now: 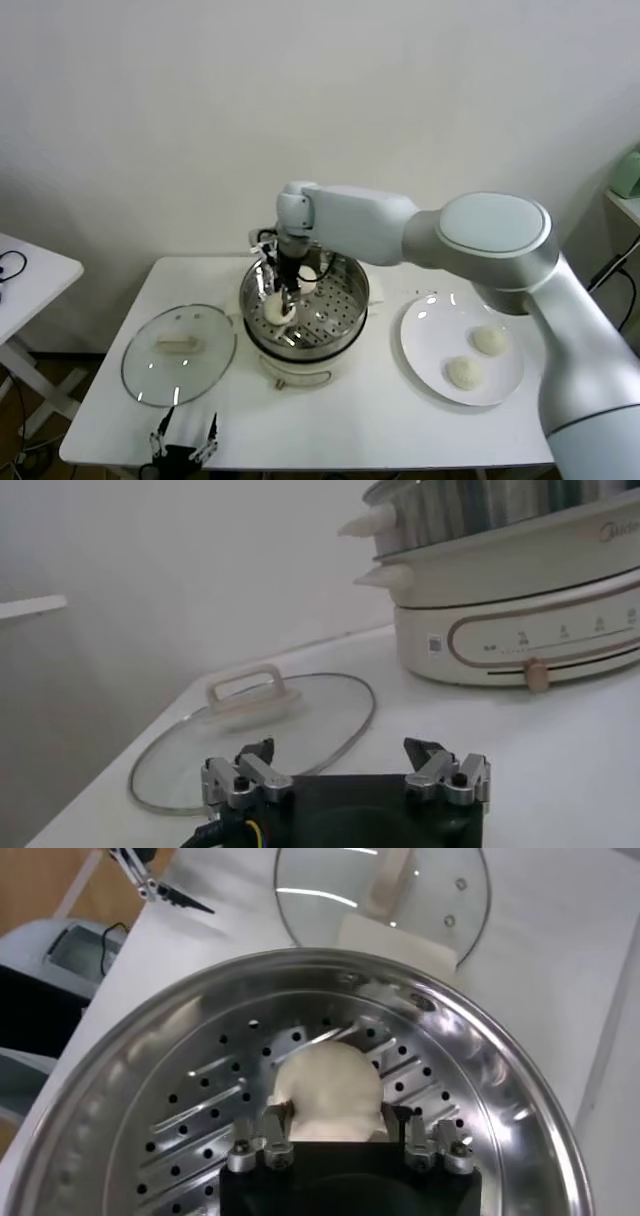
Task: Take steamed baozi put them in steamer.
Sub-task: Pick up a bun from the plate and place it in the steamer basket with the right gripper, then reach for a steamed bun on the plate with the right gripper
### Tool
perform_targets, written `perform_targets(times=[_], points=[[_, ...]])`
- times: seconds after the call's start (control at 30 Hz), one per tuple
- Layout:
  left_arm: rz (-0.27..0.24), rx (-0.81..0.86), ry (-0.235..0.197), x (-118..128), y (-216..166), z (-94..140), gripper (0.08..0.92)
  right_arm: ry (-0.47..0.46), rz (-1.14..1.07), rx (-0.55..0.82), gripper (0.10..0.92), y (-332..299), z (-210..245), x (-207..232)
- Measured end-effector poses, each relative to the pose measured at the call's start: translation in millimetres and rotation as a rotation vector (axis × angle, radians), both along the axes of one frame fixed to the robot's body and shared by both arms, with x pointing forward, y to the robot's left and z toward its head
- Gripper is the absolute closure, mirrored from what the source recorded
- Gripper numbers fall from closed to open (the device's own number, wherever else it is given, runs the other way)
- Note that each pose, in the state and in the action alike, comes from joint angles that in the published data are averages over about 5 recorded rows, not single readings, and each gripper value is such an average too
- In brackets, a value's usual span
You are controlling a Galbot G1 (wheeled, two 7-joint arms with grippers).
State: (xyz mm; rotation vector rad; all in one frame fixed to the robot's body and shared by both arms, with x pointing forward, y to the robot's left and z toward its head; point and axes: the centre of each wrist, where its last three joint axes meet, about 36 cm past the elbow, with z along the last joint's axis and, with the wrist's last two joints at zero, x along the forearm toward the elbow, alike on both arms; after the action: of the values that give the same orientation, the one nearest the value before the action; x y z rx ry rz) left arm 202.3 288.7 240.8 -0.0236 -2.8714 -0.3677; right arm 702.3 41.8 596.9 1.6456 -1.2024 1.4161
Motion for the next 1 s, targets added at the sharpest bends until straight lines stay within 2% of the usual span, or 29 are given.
perform_targets(times=[0.1,0.37,0.67,0.83,1.0], points=[[-0.001,0.002,0.001,-1,0,0,0.177,0.004,0.003,0.010,0.210,-6,13,2],[-0.005,0.009,0.004,-3,1,2,0.177,0.010,-0.007,0.025,0.200,-44,70,9],[-0.005,0.008,-0.006,-3,5,7,0.177,0.007,-0.059,-0.027,0.200,-144,124,0],[-0.004,-0.001,-0.013,0,5,10,0.177,0.012,-0.109,-0.077,0.200,-216,127,-16],[-0.001,-0.011,-0.016,0,5,13,0.177,0.022,-0.158,-0.132,0.200,-281,106,-37]])
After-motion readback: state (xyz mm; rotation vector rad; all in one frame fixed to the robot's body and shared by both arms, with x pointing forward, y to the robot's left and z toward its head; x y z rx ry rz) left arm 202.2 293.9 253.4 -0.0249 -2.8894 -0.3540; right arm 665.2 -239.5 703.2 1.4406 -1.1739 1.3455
